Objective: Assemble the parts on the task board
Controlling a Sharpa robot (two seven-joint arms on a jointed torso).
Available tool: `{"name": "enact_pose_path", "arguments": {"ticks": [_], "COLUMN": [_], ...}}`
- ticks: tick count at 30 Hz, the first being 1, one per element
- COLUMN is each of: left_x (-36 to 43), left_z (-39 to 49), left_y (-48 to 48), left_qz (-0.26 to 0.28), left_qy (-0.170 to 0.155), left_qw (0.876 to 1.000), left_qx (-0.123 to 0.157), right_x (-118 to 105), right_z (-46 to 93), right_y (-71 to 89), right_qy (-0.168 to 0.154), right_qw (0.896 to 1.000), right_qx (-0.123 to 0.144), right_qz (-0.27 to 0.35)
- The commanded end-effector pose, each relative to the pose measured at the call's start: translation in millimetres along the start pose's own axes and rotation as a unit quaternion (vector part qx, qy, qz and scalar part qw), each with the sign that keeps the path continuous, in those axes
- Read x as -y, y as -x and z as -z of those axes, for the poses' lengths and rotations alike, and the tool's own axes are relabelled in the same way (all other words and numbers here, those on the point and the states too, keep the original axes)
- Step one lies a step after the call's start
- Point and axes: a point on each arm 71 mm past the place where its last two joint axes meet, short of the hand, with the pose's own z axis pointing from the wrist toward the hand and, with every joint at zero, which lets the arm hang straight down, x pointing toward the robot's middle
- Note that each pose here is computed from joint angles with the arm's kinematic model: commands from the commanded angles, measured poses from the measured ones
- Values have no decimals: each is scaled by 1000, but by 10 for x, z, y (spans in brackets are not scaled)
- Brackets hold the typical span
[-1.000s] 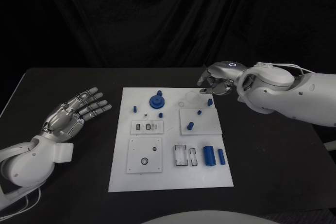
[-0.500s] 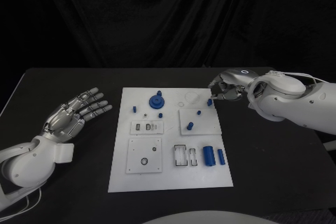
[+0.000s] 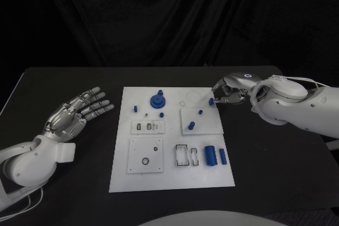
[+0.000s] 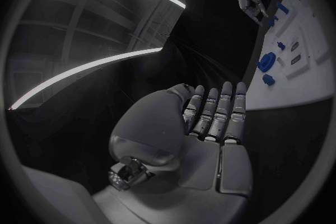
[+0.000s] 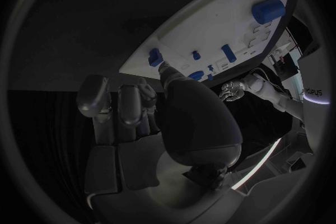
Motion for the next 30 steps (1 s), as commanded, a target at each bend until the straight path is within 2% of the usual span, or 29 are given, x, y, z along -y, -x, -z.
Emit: {"name": "enact_pose_path", "arguments": {"ticks": [1, 30], "left_x": [-4, -16], "left_z": [-6, -20], "left_y": [-20, -12], "left_qz": [8, 10], "left_qy": [-2, -1], "left_qw": [1000, 1000], "left_qx": [-7, -10], "right_x": [9, -44], "right_z": [2, -34], "right_y": [-7, -135], "right_qy": [-6, 1], "right_qw": [1000, 1000], "right_qx": [4, -15], "right_qz": [-4, -4]}}
